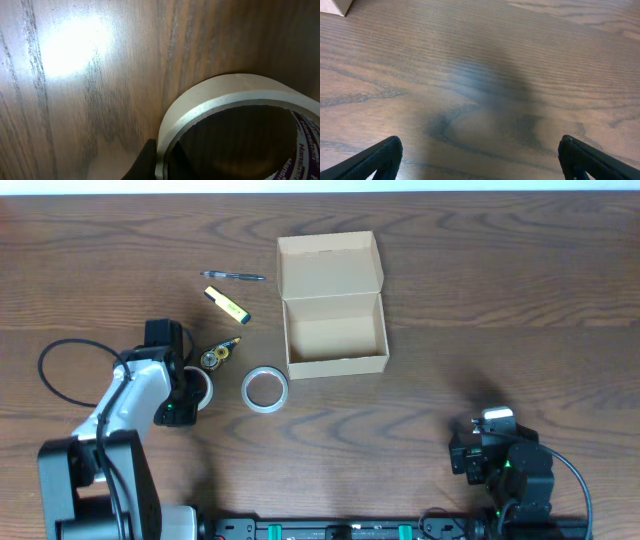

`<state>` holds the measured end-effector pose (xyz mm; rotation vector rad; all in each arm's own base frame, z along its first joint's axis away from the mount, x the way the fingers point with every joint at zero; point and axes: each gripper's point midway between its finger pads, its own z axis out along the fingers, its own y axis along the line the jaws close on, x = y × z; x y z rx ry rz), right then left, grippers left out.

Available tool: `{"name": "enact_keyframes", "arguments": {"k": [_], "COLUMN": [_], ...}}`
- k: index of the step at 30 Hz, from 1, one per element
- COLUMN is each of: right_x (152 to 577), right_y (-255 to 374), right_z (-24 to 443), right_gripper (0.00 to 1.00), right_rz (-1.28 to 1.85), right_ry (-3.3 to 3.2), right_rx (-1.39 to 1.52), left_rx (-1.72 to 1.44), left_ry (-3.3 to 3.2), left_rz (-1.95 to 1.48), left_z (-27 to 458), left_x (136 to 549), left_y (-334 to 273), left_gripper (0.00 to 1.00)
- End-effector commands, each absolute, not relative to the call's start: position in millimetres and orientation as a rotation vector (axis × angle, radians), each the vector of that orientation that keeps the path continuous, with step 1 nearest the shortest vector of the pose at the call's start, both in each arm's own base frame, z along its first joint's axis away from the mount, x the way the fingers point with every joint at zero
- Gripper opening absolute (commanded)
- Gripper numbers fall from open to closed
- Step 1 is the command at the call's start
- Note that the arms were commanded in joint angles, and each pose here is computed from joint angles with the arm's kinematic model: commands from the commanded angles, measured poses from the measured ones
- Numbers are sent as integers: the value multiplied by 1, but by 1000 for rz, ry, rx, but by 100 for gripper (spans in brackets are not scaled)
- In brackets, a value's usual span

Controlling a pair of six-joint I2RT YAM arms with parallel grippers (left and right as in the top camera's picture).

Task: Pack container
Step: 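Lower the left gripper onto the white tape roll rim and grasp, then carry the white tape roll with the left gripper into the box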

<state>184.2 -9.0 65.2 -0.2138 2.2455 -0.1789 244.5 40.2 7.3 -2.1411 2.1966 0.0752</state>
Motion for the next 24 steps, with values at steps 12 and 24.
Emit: {"name": "enact_keyframes", "arguments": {"k": [12,24], "right_x": [184,184], "right_y": [-9,-9], "right_z": [62,62], "right_gripper": [99,99], "right_rz": [-172,-172], "right_ry": [2249,2249], "right_rx": [-199,-199], "left_rx": [-1952,-1218], "left_ry": [2022,2290], "left_rz": [-107,-274], "left_z": [89,184], "left_x": [251,328], "left_y": [52,14], "left_gripper": [6,6]}}
